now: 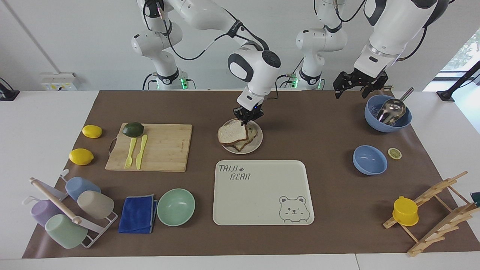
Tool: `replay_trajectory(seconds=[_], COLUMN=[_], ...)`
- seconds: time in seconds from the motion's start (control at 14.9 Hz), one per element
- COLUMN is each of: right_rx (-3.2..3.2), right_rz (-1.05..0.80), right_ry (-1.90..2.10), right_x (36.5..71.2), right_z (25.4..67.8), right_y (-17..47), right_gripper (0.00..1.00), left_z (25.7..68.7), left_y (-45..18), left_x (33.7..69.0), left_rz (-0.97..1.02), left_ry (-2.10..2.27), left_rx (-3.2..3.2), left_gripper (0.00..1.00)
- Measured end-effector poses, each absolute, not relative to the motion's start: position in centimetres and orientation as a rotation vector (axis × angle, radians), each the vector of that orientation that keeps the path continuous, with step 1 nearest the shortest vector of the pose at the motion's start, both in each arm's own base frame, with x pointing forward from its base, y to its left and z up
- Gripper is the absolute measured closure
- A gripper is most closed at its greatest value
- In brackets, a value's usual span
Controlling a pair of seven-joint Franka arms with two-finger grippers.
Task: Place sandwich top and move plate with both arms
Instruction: 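Carry the bread over the plate and lower it onto the egg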
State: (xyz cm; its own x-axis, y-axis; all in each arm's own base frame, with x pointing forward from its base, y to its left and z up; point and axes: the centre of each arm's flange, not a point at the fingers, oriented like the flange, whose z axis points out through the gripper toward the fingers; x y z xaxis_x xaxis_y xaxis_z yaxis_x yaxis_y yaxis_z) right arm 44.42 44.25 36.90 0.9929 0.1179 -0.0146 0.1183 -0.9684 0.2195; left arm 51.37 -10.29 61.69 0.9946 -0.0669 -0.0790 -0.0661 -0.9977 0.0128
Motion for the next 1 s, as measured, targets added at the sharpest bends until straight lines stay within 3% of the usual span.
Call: replay_trajectory(seconds=[0.8,1.0], right_rx=[2.93,2.935], right_rz=[-0.013,-0.011], right_ry=[0.255,0.257], right_x=[41.8,41.7], right_z=[34.3,34.1], right_y=[45.5,45.6], right_gripper=[0.89,0.59], left_z=[61.7,61.7], left_y=[-10.3,-10.3], left_x=[51.4,51.4], left_rz=[-0.124,-0.124], left_ry=[-0.104,-0.104], left_rx=[3.127,3.127], left_gripper=[0.0,0.0])
